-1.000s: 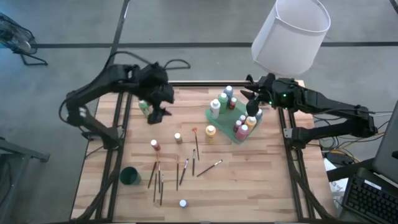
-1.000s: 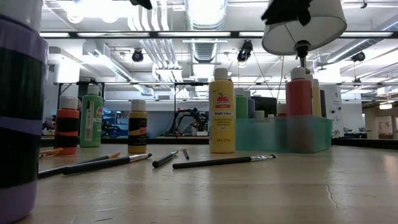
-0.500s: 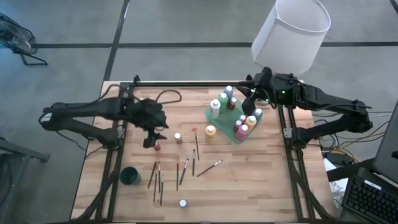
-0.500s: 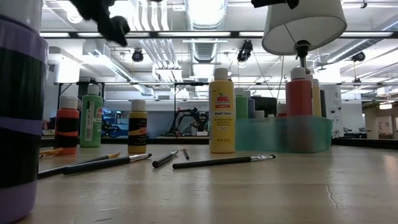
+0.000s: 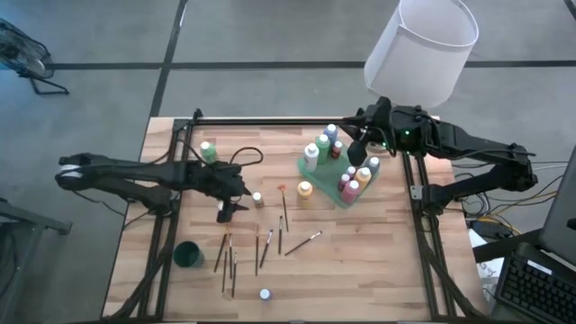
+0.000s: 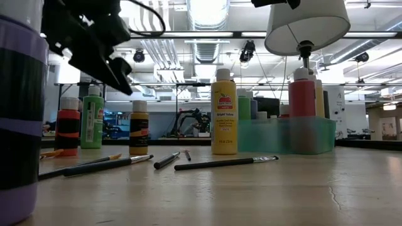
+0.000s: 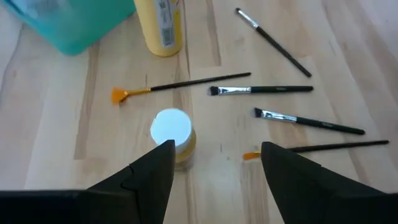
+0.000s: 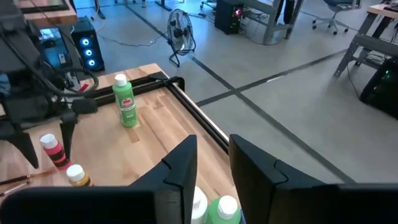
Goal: Pick & Place Paint Supplies
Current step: Put the small yellow paint bottle into the green bin
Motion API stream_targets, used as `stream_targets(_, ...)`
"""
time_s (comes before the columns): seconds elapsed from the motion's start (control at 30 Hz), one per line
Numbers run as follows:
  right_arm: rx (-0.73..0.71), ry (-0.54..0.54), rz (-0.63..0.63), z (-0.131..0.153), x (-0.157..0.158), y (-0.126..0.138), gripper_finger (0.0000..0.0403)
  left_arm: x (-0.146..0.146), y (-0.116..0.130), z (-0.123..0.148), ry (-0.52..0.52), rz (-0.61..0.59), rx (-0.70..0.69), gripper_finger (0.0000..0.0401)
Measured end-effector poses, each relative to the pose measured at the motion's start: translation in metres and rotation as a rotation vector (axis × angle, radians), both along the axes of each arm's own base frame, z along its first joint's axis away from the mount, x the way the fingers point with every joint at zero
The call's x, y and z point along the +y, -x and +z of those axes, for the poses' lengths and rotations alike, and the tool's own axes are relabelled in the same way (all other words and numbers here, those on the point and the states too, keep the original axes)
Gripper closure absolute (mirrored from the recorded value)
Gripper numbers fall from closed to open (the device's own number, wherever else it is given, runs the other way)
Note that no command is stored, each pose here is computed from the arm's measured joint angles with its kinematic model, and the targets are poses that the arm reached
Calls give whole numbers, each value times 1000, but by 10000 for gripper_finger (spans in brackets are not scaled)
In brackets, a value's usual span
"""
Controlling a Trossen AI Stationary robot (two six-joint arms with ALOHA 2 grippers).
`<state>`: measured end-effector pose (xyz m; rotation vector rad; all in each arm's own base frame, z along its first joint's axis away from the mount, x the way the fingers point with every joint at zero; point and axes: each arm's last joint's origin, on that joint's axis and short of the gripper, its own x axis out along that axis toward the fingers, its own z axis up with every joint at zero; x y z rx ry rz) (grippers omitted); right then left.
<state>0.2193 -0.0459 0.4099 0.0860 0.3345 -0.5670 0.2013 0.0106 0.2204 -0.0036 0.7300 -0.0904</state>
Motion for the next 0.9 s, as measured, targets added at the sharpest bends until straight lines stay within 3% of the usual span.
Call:
stream_targets(0.5,-2,15,-39,1,-3,1,265,8,-24,-24,75,125,130,158)
stream_targets(0.9,2,18,-37,0,-3,1,250,9,-38,-37,108,126,141,158)
